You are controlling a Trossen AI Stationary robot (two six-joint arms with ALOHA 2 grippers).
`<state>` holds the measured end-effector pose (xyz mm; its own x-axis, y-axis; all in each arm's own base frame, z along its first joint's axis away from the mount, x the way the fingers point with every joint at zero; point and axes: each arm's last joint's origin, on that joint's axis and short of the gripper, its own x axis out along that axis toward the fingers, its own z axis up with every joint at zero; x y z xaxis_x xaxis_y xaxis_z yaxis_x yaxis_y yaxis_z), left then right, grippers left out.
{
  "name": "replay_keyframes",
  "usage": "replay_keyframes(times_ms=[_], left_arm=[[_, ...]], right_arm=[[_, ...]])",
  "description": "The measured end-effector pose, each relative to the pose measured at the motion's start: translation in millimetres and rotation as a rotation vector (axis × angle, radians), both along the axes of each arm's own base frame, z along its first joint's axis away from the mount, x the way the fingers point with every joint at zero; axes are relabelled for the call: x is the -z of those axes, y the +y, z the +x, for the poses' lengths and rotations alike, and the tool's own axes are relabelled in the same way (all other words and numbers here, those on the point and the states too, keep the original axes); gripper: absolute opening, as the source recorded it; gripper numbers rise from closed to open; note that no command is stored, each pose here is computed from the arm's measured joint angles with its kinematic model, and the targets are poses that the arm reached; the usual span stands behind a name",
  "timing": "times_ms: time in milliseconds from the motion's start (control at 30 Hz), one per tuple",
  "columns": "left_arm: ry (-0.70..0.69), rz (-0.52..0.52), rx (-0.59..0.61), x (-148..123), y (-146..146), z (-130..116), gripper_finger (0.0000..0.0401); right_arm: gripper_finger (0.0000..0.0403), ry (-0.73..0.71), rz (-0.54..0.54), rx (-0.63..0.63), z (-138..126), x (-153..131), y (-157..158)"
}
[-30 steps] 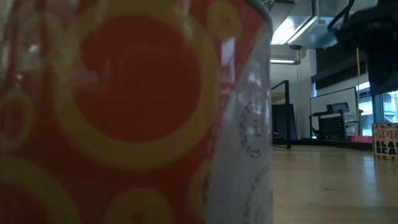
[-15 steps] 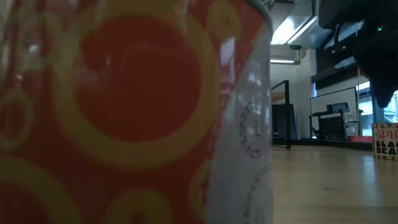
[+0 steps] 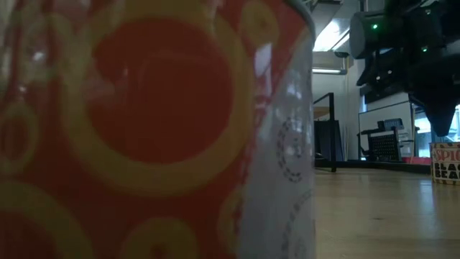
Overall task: Pick and place cans onto a shelf
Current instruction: Put the canned black beans on the shelf
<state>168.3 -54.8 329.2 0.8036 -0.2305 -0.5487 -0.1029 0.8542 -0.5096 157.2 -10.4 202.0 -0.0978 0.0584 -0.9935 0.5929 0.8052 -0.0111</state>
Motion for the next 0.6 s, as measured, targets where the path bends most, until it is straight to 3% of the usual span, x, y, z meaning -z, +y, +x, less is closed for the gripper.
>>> replay_keyframes(times_ms=[600], left_arm=[[0.001,-0.002,-0.002,0.0,0.0,0.0,0.0000]], right_arm=[[0.0076,0.070,0.084,-0.060,17.0,22.1,-12.9]])
